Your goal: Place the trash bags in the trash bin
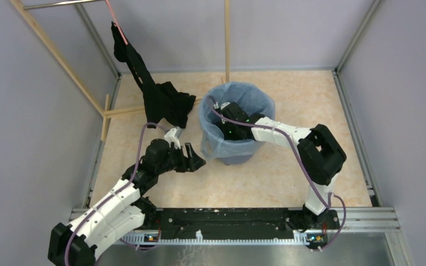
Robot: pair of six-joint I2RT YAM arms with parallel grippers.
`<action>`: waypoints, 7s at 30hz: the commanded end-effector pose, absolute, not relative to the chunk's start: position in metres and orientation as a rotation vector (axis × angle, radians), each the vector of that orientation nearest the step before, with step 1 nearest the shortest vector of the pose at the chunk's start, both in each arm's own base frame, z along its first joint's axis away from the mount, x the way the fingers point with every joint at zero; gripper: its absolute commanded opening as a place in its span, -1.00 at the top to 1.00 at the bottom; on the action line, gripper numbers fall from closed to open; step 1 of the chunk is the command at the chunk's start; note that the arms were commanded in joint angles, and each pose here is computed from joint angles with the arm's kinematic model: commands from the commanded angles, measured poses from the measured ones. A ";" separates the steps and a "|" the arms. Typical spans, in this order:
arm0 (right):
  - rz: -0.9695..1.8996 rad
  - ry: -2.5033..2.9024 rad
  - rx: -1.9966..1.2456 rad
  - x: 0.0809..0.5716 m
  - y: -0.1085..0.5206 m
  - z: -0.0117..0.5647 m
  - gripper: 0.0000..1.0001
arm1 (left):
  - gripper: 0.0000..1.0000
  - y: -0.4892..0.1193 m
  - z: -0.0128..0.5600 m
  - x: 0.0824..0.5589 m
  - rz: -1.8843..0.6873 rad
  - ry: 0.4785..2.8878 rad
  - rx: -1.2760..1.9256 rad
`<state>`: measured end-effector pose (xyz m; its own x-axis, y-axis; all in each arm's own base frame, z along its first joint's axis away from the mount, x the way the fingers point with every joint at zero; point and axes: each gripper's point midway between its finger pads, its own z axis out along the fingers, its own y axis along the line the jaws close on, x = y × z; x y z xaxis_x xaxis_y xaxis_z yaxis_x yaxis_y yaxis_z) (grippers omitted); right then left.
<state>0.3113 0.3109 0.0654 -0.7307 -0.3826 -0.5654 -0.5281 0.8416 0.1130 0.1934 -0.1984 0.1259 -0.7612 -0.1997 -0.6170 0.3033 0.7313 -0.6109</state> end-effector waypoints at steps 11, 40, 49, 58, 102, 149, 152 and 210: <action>0.011 2.477 -0.264 0.345 0.186 0.087 -0.57 | -0.66 -0.185 0.172 0.195 -0.904 2.096 0.084; 0.209 2.207 -0.364 0.310 0.185 0.282 -0.85 | -0.72 -0.193 0.180 0.203 -0.903 2.067 0.170; 0.228 2.172 -0.403 0.316 0.193 0.275 -0.90 | -0.72 -0.201 0.189 0.206 -0.942 2.050 0.192; 0.144 2.303 -0.412 0.353 0.214 0.191 -0.57 | -0.61 -0.217 0.225 0.197 -1.082 1.972 0.249; 0.748 1.770 -0.464 0.236 0.192 0.424 -0.74 | -0.76 -0.236 0.247 0.238 -1.054 1.876 0.269; 0.614 1.553 -0.460 0.150 0.123 0.452 -0.94 | -0.18 -0.505 0.111 0.333 -1.311 2.248 0.198; 0.608 1.552 -0.454 0.147 0.120 0.453 -0.95 | -0.19 -0.535 0.111 0.320 -1.405 2.255 0.214; 0.559 1.460 -0.205 0.191 0.110 0.495 -0.97 | -0.97 -0.069 0.538 0.164 -0.449 1.255 0.138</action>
